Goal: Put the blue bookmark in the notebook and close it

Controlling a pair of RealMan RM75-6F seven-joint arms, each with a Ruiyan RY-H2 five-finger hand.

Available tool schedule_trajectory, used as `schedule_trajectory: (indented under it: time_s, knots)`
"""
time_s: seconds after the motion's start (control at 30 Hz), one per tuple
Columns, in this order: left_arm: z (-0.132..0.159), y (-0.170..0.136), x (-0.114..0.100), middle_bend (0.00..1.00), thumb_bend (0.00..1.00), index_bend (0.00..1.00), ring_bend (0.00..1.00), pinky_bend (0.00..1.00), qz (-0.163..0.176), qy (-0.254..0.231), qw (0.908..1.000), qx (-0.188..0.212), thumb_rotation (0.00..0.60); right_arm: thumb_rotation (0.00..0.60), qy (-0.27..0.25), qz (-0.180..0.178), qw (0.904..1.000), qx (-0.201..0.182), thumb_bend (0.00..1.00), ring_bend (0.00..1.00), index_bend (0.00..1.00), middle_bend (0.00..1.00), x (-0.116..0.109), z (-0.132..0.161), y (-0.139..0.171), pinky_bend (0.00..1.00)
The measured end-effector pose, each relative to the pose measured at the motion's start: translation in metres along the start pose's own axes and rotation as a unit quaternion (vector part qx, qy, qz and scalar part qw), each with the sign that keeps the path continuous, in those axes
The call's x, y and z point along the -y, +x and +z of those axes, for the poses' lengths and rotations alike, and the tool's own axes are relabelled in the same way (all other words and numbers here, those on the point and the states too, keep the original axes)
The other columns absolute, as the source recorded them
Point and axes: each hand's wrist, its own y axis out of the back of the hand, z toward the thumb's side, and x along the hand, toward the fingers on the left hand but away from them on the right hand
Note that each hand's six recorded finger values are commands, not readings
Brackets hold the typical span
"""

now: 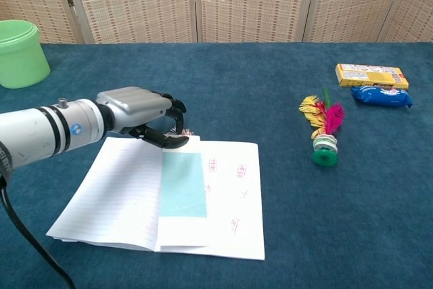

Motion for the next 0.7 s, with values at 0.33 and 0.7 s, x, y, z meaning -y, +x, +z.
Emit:
schedule_trajectory:
  time_s: [0.33, 0.7]
  knots:
    - [0.020, -0.002, 0.000, 0.11, 0.36, 0.33, 0.02, 0.11, 0.002, 0.004, 0.9997, 0.022, 0.140, 0.600, 0.000, 0.000, 1.0000, 0.001, 0.20, 0.20, 0.14, 0.13, 0.000, -0.001, 0.000, 0.22]
    - [0.025, -0.011, -0.014, 0.11, 0.36, 0.32, 0.02, 0.11, 0.026, -0.004, 0.9988, 0.041, 0.181, 0.600, -0.002, -0.001, 1.0000, 0.001, 0.20, 0.20, 0.14, 0.13, 0.000, -0.001, 0.000, 0.22]
